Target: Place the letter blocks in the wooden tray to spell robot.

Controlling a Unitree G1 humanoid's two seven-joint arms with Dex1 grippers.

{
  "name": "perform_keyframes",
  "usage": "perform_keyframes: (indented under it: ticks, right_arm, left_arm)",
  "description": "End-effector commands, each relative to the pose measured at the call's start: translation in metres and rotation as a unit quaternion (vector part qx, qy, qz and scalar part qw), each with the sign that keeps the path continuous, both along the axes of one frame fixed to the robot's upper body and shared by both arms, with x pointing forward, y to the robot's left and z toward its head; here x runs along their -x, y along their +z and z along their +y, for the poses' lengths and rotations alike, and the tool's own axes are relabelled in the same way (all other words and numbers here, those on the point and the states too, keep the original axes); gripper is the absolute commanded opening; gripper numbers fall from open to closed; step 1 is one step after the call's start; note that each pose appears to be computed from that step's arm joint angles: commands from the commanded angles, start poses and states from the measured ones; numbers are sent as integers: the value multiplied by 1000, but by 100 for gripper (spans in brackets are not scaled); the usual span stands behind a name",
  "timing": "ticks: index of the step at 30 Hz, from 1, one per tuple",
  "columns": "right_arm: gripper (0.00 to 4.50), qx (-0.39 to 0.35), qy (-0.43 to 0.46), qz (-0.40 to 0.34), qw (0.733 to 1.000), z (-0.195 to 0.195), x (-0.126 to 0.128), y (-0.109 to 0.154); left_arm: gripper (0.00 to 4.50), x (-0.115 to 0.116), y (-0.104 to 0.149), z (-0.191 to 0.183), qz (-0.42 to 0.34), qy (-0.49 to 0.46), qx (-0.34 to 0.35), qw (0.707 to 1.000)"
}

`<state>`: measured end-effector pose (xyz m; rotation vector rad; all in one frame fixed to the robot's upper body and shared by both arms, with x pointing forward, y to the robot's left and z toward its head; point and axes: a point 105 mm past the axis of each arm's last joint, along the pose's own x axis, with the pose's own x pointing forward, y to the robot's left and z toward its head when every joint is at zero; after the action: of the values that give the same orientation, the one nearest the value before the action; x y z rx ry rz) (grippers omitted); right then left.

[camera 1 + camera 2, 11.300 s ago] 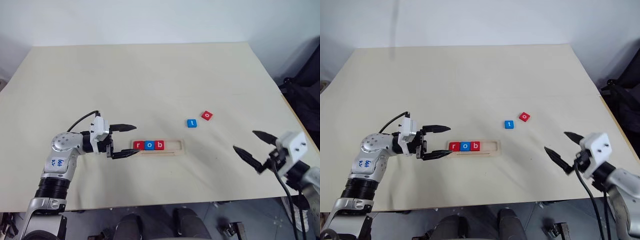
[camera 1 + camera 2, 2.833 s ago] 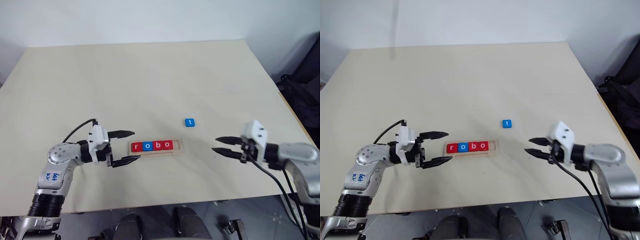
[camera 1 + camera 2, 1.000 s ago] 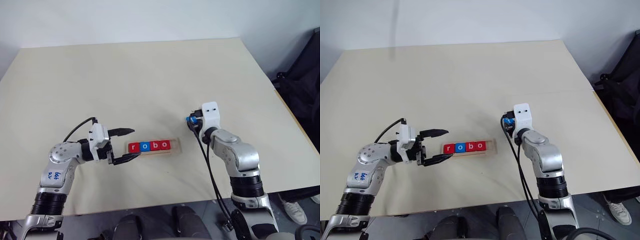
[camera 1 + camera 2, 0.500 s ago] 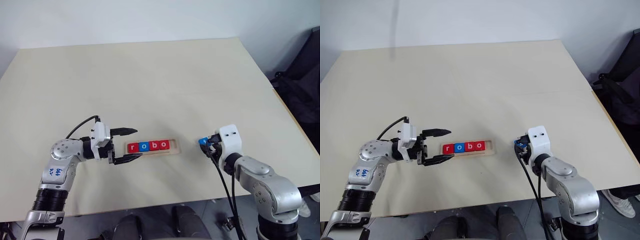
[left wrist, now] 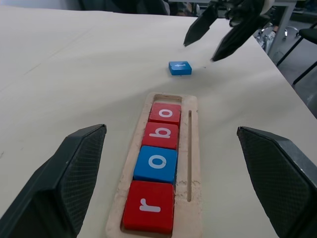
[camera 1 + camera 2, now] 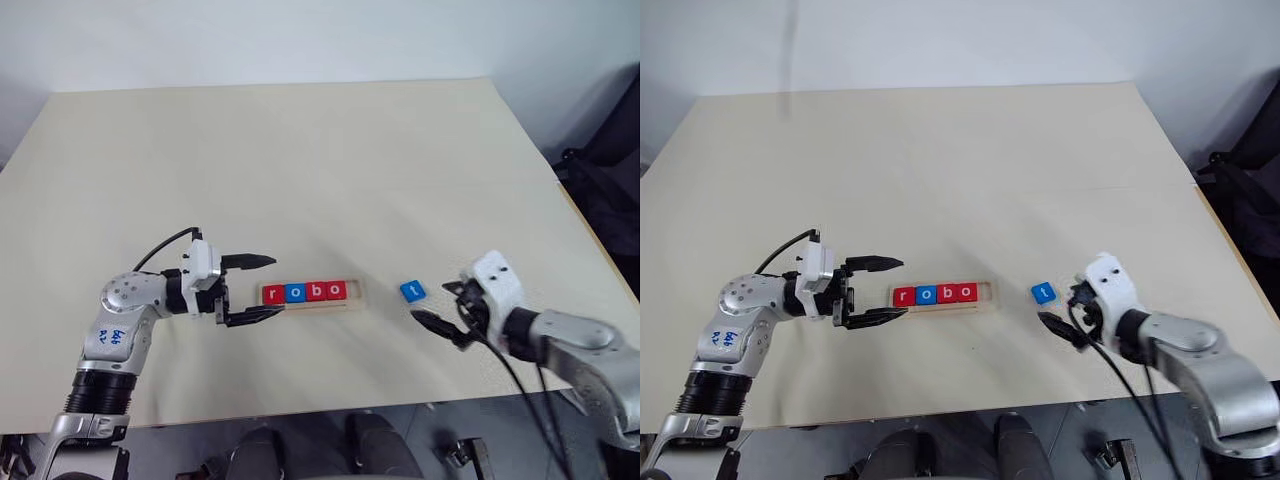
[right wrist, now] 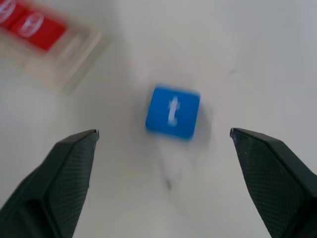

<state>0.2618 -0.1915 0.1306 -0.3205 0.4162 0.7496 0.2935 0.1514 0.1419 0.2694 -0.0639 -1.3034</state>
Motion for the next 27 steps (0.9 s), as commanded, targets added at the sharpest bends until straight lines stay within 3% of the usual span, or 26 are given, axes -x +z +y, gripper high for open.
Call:
perform_keyframes:
  ticks: [1, 13, 22, 27]
  right_arm:
    - [449, 11, 117, -49, 992, -5, 0, 12]
    - [449, 135, 309, -47, 940, -6, -53, 4]
    - [449, 195, 385, -35, 902, 9, -70, -11]
    - [326, 227, 392, -30, 891, 7, -77, -11]
  left_arm:
    - [450, 2, 7, 1, -22, 8, 8, 1000]
    - [450, 6, 7, 0, -28, 22, 14, 999]
    - [450, 9, 8, -1, -31, 27, 17, 999]
    - [450, 10, 8, 0, -30, 34, 19, 999]
